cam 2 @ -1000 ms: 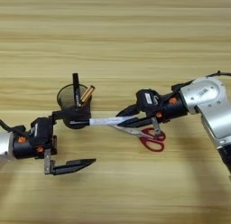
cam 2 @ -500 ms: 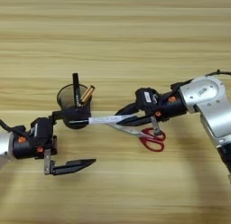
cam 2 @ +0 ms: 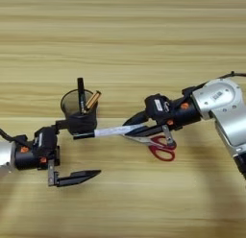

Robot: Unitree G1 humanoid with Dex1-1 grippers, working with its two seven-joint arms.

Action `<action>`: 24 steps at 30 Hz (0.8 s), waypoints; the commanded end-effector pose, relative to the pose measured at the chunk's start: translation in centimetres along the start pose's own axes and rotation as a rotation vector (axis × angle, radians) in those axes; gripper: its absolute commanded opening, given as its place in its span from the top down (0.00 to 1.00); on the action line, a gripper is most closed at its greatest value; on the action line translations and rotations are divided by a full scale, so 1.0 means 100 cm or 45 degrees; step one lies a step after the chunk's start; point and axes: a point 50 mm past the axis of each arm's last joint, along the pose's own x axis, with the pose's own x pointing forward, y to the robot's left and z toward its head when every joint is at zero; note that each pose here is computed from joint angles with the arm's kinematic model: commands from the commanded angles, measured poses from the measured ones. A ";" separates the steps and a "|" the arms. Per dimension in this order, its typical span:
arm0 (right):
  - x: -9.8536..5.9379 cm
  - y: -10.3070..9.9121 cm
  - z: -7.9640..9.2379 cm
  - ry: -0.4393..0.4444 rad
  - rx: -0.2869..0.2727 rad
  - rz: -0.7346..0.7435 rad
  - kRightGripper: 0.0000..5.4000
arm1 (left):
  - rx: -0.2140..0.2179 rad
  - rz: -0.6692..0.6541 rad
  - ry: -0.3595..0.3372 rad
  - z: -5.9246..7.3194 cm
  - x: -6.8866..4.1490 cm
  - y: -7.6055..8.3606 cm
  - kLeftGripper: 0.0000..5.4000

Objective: Move the objects on the table

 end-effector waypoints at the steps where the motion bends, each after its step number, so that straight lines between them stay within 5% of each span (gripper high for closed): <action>1: -0.004 0.001 0.003 0.003 -0.006 0.013 0.86 | 0.031 -0.006 0.023 0.001 0.000 0.003 0.00; 24: -0.003 -0.006 -0.002 0.019 0.001 -0.054 0.86 | 0.025 -0.043 0.018 0.002 0.001 -0.002 0.00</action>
